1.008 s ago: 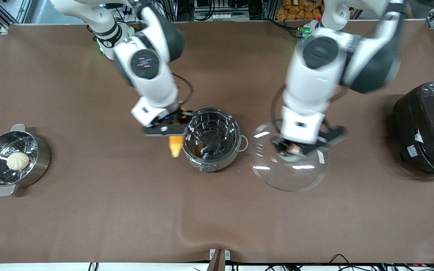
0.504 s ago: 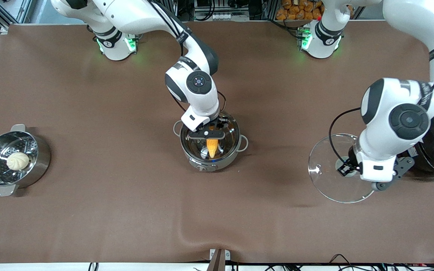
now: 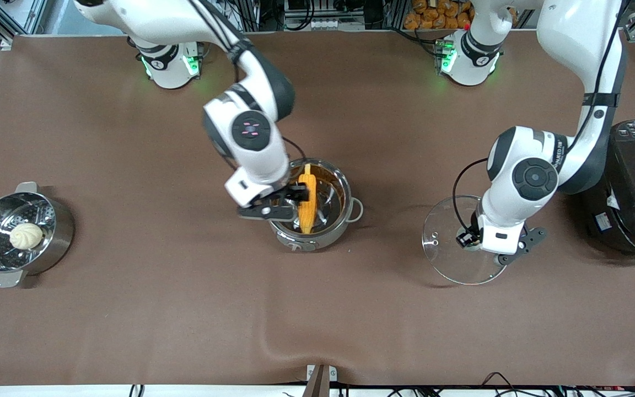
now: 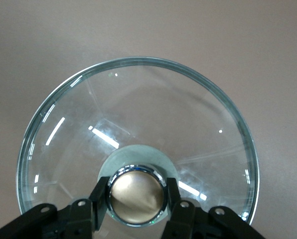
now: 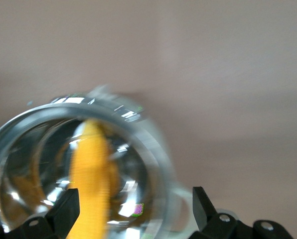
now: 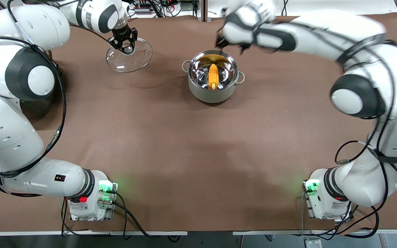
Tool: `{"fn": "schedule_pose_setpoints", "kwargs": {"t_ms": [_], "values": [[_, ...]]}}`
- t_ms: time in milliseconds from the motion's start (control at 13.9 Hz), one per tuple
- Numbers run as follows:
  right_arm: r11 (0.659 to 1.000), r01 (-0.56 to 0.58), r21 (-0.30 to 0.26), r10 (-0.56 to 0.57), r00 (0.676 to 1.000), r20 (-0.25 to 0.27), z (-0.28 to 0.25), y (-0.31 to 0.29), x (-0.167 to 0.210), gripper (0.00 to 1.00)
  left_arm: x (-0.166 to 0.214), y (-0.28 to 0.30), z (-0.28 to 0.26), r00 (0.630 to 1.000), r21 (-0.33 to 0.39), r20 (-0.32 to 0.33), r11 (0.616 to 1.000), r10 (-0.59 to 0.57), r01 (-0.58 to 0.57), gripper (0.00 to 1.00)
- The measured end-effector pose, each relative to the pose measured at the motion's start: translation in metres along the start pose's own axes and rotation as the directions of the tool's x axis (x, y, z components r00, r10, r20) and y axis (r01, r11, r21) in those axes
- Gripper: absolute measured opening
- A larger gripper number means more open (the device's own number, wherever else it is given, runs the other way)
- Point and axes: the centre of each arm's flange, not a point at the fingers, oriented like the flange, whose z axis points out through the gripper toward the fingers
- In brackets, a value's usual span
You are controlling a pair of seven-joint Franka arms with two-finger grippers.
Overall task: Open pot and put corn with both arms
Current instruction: 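Lower the corn into the pot and open the right gripper, then set the lid on the table with the left gripper while the right gripper withdraws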
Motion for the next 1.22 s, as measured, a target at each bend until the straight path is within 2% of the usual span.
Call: {"fn": "schedule_pose_setpoints", "kwargs": {"t_ms": [72,288,360,504,720,864,1080,1224], "values": [[1.0,0.001,-0.005,-0.001,1.0,0.014,-0.027,0.04,0.015,1.0,0.0,-0.005,0.008,1.0,-0.019,-0.012,1.0,-0.005,0.005,0.5],[0.995,-0.09,0.048,0.087,0.995,0.056,-0.089,0.156,0.047,1.0,0.011,-0.024,0.031,0.998,-0.073,-0.047,0.997,-0.039,0.036,0.5],[0.992,-0.119,0.048,0.115,0.991,0.065,-0.105,0.185,0.052,1.0,0.011,-0.026,0.038,0.998,-0.085,-0.053,0.996,-0.043,0.039,0.5],[0.994,-0.111,0.012,0.11,0.994,0.025,-0.134,0.229,0.057,1.0,0.003,-0.026,0.054,0.998,-0.096,-0.051,0.995,-0.036,0.031,0.5],[1.0,-0.017,-0.021,0.017,1.0,-0.025,-0.168,0.301,0.058,1.0,-0.007,-0.023,0.076,0.999,-0.089,-0.034,0.996,-0.023,0.019,0.5],[1.0,0.001,-0.025,-0.002,0.998,-0.058,-0.194,0.352,0.05,1.0,-0.008,-0.022,0.08,0.999,-0.089,-0.033,0.996,-0.019,0.016,0.66],[0.999,0.01,-0.034,-0.012,0.997,-0.07,-0.218,0.391,0.024,1.0,-0.005,-0.02,0.07,0.999,-0.1,-0.047,0.995,-0.019,0.014,0.97],[0.999,0.0,-0.038,-0.003,0.998,-0.065,-0.224,0.396,0.009,1.0,0.002,-0.021,0.041,0.998,-0.102,-0.067,0.995,-0.01,0.003,1.0]]}}
